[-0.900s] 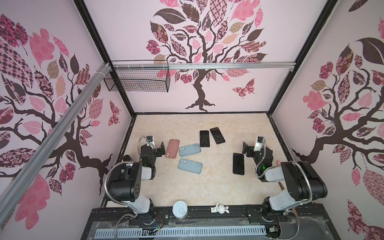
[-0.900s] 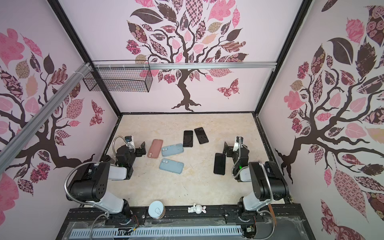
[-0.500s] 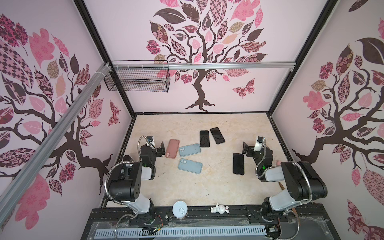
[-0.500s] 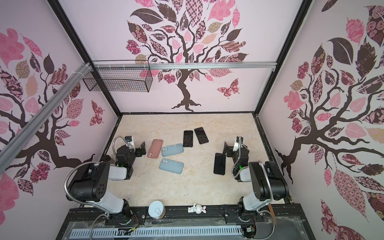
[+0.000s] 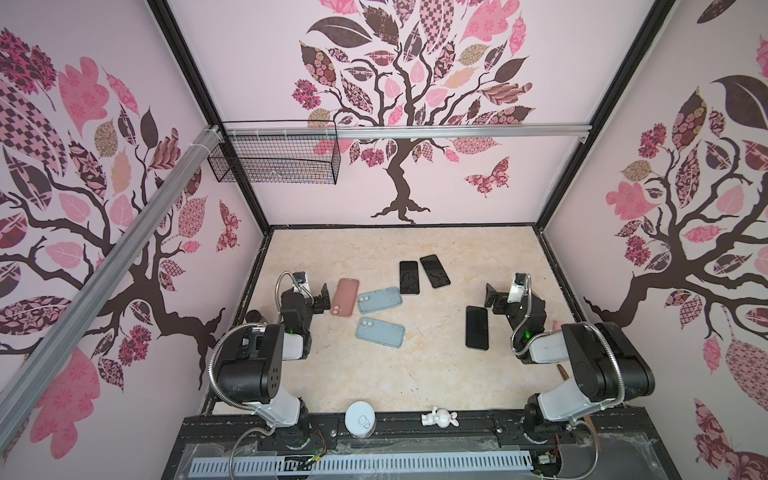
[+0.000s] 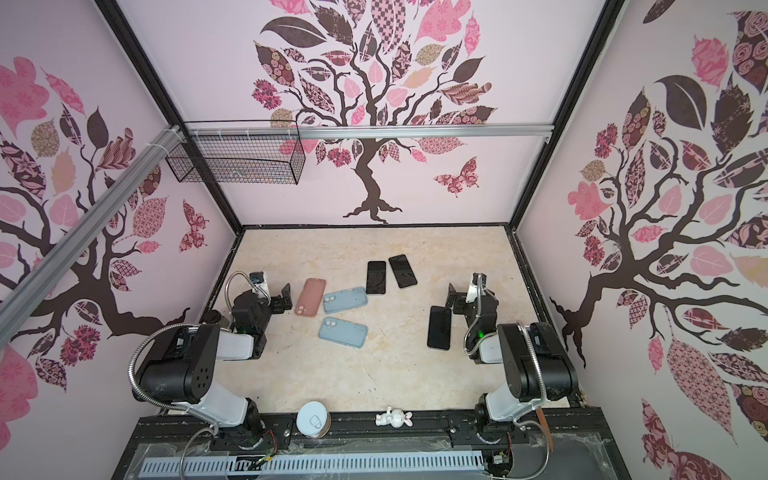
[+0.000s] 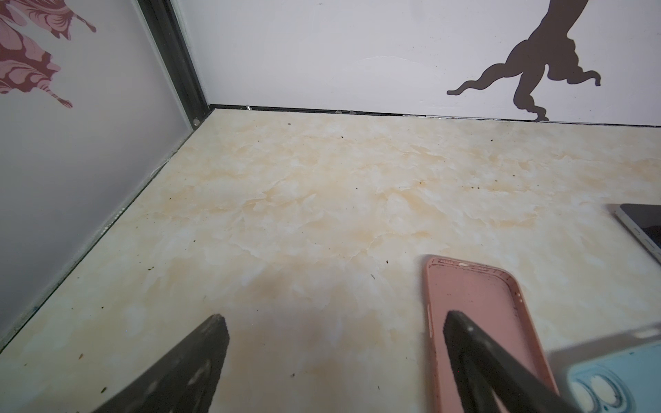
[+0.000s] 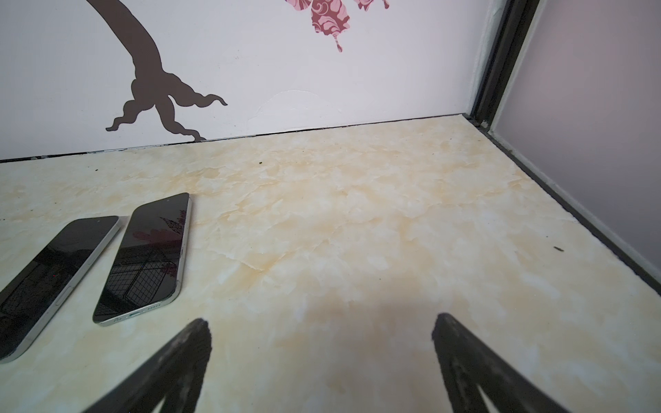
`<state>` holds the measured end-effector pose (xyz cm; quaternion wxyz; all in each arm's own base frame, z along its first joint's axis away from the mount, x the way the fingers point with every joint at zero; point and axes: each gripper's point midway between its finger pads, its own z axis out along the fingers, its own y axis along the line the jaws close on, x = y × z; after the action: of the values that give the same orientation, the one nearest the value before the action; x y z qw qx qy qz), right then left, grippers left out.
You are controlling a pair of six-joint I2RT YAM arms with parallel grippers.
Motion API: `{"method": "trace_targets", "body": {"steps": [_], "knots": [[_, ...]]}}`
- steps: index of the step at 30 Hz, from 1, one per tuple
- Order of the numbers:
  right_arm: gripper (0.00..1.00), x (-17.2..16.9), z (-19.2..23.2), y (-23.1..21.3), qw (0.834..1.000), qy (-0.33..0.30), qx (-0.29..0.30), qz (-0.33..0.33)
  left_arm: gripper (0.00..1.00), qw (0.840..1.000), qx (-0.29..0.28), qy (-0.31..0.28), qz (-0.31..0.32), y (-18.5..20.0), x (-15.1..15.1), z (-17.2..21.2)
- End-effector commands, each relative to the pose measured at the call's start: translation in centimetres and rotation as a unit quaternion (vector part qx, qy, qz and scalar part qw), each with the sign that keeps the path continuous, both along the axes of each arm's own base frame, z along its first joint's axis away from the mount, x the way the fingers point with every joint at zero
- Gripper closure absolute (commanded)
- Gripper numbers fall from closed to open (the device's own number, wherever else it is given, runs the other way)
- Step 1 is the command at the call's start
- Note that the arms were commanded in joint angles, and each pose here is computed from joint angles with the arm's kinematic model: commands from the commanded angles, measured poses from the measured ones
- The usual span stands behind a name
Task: Put the phone into the phone case
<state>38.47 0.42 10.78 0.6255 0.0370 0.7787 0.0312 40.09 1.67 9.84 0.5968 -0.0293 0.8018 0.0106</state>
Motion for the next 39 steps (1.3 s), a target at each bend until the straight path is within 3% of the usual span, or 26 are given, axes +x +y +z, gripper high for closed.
{"method": "trace_targets", "body": {"steps": [1, 12, 18, 22, 27, 32, 36, 39], "knots": [[0.00, 0.3, 0.4, -0.2, 1.000, -0.009, -0.003, -0.005, 0.03, 1.000, 0.003, -0.010, -0.002, 0.1, 0.3, 0.6], [0.00, 0.2, 0.4, -0.2, 1.000, -0.010, -0.003, -0.005, 0.03, 1.000, 0.004, -0.020, 0.021, 0.8, -0.2, 1.0], [0.00, 0.1, 1.3, -0.6, 1.000, -0.025, -0.003, -0.016, 0.03, 0.998, 0.030, -0.025, 0.056, 0.9, -1.3, 3.9], [0.00, 0.8, 3.1, -0.6, 1.000, 0.003, -0.009, -0.024, 0.03, 0.996, 0.050, -0.020, 0.078, -0.4, -1.9, 6.0], [0.00, 0.5, 5.6, 1.2, 0.998, 0.060, 0.018, -0.010, 0.03, 0.995, 0.002, 0.012, 0.096, -1.5, -2.6, 10.1], [0.00, -0.9, 7.3, 4.9, 0.991, 0.112, 0.058, 0.033, 0.03, 0.990, -0.069, 0.096, 0.079, -3.0, -4.1, 11.6], [0.00, -2.2, 7.1, 7.9, 0.974, 0.167, 0.125, 0.092, 0.03, 0.978, -0.127, 0.161, 0.026, -5.5, -6.2, 10.4], [0.00, -3.9, 5.4, 10.4, 0.948, 0.233, 0.162, 0.144, 0.07, 0.962, -0.177, 0.208, -0.011, -7.5, -8.2, 8.3]]}}
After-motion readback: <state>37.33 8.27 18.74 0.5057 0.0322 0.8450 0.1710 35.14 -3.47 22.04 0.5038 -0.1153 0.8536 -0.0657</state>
